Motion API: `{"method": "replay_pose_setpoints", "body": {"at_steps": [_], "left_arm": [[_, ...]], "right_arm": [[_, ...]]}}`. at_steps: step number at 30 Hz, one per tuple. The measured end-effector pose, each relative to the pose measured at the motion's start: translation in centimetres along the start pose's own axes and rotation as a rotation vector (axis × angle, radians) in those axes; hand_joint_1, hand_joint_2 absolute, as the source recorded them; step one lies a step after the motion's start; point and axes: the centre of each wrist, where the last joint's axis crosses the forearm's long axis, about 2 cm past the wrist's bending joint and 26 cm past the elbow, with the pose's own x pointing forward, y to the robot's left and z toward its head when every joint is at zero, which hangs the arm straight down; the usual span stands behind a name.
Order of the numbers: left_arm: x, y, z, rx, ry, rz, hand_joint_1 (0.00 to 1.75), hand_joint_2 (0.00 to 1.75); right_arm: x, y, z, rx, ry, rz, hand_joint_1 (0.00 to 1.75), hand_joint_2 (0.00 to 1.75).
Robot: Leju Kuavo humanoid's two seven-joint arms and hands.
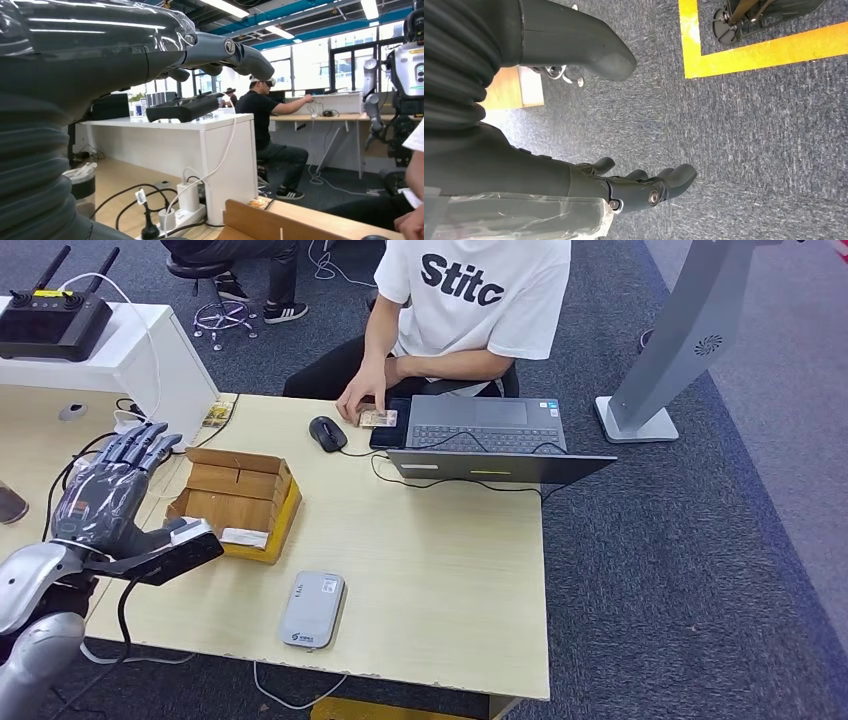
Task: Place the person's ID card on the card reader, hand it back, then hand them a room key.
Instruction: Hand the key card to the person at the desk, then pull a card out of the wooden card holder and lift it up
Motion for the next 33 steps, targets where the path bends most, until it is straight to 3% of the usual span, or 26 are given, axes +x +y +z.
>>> {"method": "replay_pose_setpoints", "body": {"at_steps": [12,23,33], "left_arm": [[-0.3,-3.6,0.3,-0.022,0.087,-0.016,0.00,1.75],[1.9,-9.2,-0.9,-0.074,0.155,0.036,0.00,1.75],[3.6,-10.8,-2.2,-0.108,0.159,0.089,0.00,1.75]], "right_arm": [[0.2,0.3,0.2,0.004,-0.012,0.028,0.00,1.75],[0.4,0.3,0.2,0.002,-0.031,0.056,0.00,1.75],[0.5,0.3,0.2,0.002,-0.041,0.065,0.00,1.75]]}}
